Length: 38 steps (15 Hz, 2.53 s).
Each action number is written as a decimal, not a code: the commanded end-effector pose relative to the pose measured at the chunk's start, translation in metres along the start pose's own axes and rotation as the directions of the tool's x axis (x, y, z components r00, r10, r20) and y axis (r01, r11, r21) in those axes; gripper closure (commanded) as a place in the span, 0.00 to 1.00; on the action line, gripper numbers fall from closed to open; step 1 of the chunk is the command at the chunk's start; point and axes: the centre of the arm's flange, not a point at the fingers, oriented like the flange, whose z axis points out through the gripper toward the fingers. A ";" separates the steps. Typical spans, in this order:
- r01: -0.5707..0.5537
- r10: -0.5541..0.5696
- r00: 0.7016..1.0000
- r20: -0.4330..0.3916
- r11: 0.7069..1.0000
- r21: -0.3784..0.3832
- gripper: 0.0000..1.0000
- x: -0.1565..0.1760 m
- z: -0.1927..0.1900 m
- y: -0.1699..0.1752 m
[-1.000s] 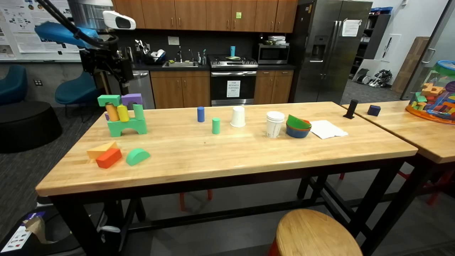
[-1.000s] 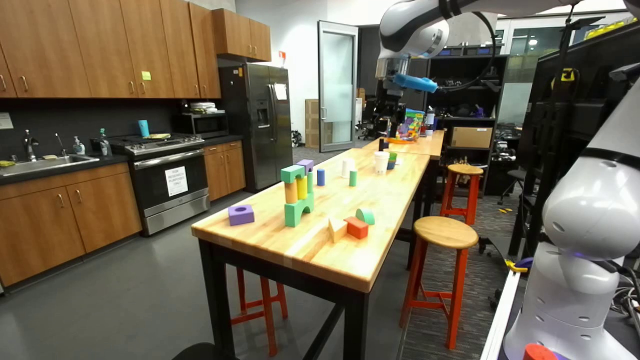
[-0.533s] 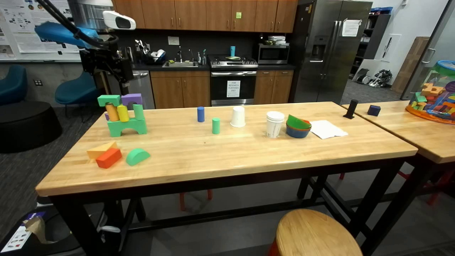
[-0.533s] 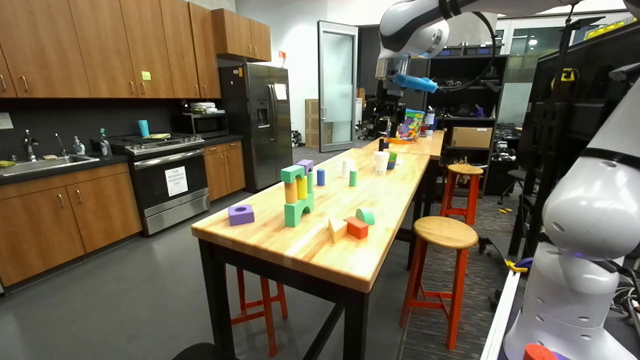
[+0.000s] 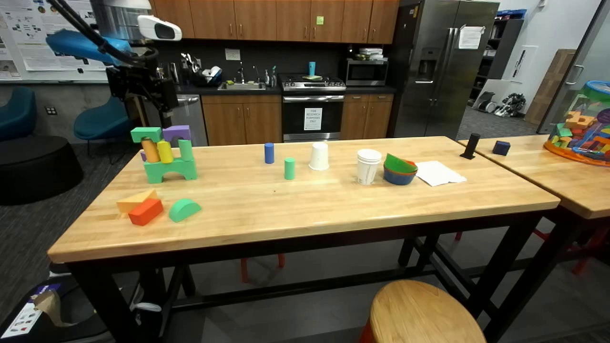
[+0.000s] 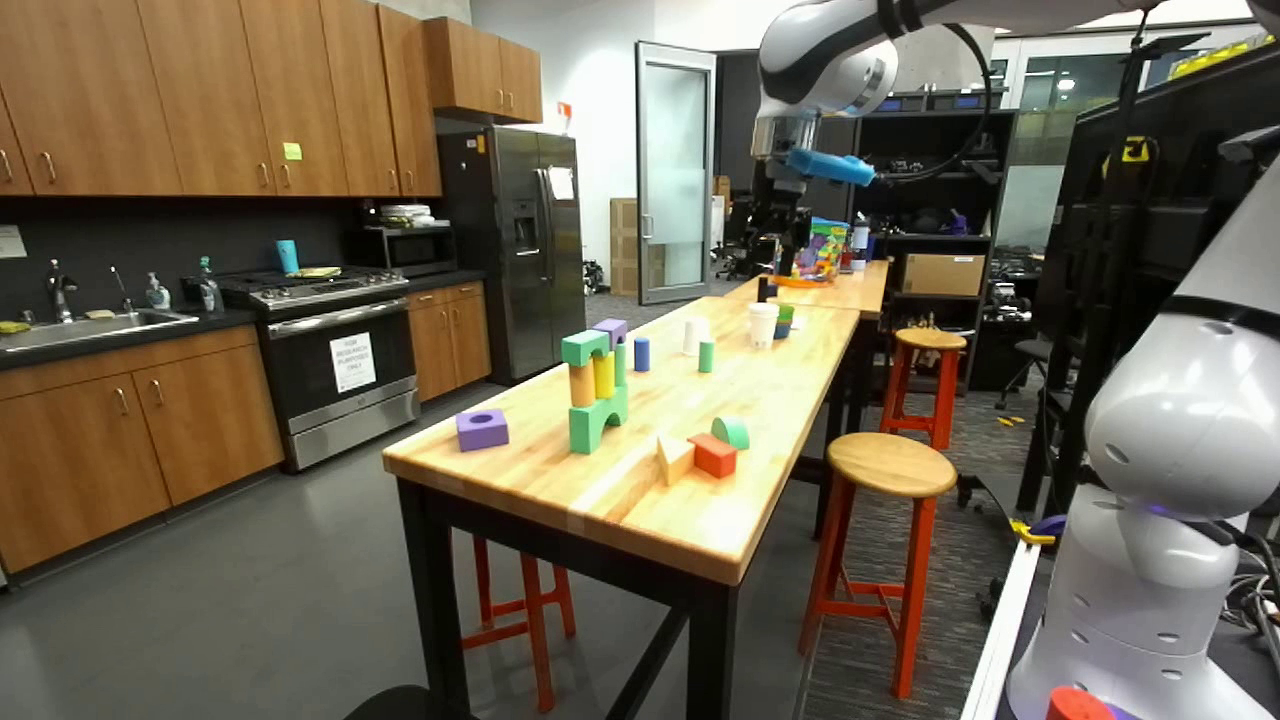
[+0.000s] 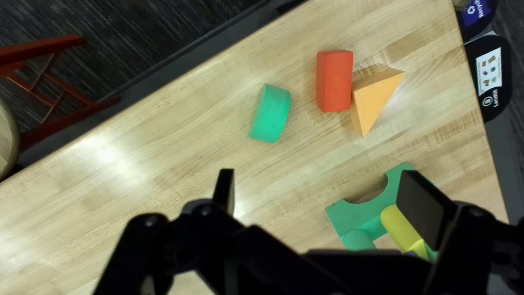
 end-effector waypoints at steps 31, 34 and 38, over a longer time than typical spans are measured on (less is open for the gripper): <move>0.430 -0.416 0.903 0.109 0.878 -0.209 0.00 0.181 0.081 0.022; 0.516 -0.498 0.856 0.139 0.840 -0.168 0.00 0.202 0.109 0.022; 0.518 -0.506 0.855 0.113 0.831 -0.203 0.00 0.251 0.140 0.025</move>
